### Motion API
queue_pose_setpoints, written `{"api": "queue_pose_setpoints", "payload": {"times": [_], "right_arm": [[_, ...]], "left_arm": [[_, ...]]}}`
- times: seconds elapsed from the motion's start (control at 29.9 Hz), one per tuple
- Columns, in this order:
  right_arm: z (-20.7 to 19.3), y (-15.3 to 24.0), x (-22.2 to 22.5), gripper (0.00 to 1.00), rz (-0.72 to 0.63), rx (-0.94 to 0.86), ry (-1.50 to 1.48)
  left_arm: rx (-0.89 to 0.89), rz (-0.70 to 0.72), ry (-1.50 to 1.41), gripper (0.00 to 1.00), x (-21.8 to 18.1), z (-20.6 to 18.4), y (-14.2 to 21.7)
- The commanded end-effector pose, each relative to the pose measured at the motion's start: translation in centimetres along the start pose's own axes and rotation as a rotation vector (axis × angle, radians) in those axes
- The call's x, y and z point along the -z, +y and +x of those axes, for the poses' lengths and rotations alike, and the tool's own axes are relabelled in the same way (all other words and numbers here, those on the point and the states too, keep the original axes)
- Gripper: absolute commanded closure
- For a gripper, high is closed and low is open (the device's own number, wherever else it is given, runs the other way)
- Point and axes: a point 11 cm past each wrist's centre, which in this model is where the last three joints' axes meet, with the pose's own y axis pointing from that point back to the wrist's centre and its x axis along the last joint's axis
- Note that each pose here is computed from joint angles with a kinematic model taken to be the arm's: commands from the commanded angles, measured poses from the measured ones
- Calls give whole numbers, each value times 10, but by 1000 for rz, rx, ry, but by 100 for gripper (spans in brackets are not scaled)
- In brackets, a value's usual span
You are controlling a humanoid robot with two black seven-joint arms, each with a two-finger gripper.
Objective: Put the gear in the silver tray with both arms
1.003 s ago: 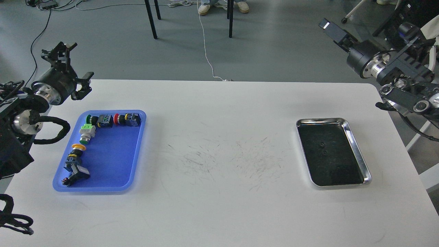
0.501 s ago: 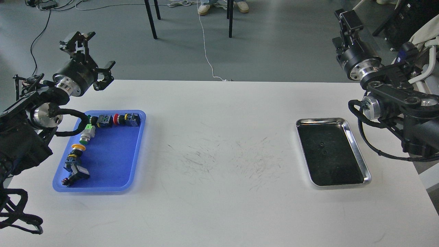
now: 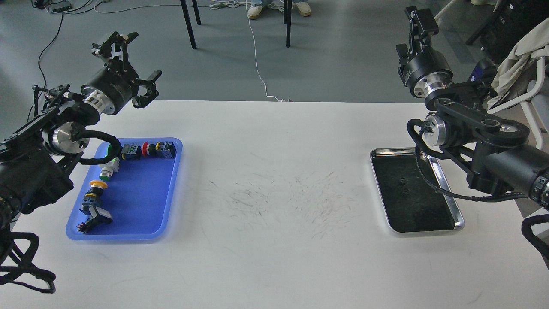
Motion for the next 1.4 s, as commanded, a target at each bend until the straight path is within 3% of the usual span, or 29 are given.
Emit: {"api": "queue_pose_setpoints", "payload": {"times": [0.0, 0.33, 0.97, 1.37], "right_arm": [[2, 2, -9, 3, -49, -11, -104], [1, 6, -23, 1, -137, 3, -328], [-4, 7, -21, 1, -83, 28, -437], [-27, 10, -30, 1, -110, 72, -449]], "left_arm": [[-17, -6, 15, 1, -3, 6, 3], [-48, 4, 17, 1, 3, 16, 8], [-78, 1, 25, 1, 6, 25, 12], [-78, 4, 52, 1, 17, 14, 4]]}}
